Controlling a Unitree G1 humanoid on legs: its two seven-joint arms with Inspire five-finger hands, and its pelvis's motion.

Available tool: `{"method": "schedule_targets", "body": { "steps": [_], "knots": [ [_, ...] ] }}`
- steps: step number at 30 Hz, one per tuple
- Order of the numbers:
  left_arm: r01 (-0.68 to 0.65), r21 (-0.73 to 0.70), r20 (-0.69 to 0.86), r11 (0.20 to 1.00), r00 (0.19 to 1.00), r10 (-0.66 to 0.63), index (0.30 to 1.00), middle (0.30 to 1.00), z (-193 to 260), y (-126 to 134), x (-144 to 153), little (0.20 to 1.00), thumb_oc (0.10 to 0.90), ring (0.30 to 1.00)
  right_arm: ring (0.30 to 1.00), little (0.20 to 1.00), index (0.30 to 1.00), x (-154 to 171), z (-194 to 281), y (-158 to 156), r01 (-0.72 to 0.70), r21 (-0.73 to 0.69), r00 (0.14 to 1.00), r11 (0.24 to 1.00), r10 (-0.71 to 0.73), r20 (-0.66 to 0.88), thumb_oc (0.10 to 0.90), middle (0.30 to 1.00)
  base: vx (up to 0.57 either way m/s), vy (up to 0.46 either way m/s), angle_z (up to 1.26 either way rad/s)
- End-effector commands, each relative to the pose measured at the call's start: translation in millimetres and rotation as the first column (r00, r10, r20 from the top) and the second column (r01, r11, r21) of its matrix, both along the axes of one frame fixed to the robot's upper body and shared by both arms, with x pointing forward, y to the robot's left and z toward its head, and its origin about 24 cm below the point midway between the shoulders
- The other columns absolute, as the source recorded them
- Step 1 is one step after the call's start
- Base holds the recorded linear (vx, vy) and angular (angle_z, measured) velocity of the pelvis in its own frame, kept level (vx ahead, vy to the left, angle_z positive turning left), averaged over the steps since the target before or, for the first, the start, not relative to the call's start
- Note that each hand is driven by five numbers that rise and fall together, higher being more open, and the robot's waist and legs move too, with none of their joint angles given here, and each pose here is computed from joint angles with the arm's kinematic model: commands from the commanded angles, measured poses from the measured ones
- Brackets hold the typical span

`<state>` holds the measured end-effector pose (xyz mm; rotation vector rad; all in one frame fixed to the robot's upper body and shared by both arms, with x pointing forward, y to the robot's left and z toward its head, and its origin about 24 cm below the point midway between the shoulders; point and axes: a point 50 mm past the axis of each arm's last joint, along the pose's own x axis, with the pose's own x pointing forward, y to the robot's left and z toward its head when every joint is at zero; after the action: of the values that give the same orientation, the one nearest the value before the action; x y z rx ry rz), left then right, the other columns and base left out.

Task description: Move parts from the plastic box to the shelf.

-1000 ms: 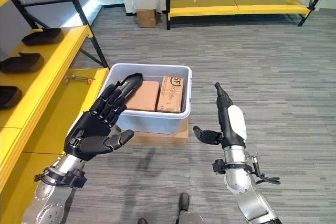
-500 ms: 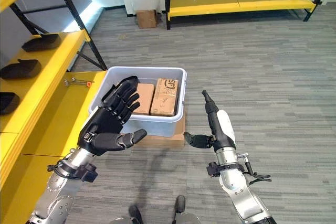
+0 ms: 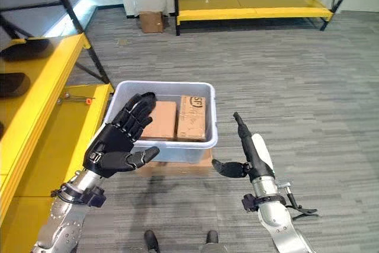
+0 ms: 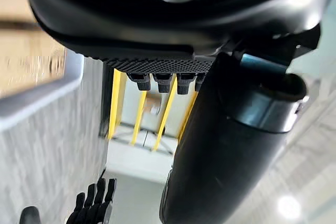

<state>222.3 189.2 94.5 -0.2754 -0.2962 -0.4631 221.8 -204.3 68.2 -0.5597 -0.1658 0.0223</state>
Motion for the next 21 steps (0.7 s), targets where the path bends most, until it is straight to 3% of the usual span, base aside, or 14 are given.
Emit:
{"method": "schedule_targets", "body": {
  "steps": [1,14,21],
  "knots": [
    [0.033,-0.006,0.216,0.999,0.976,-0.030,1.000,1.000,40,3,-7,1.000,0.900,1.000,1.000,1.000,1.000,13,56,13,-0.077,-0.009,0.958,0.997,0.077,0.276,0.900,1.000,0.14,0.033,0.36],
    [-0.013,0.047,0.216,0.999,0.976,0.002,1.000,1.000,42,13,-5,1.000,0.900,1.000,1.000,1.000,1.000,23,71,23,-0.091,0.011,0.920,0.996,0.080,0.385,0.900,1.000,0.12,0.094,0.02],
    [0.074,0.087,0.184,0.993,0.979,-0.089,1.000,1.000,42,3,4,1.000,0.900,1.000,1.000,1.000,1.000,26,62,28,-0.069,0.014,0.927,0.997,0.059,0.371,0.900,1.000,0.15,0.227,-0.07]
  ]
}}
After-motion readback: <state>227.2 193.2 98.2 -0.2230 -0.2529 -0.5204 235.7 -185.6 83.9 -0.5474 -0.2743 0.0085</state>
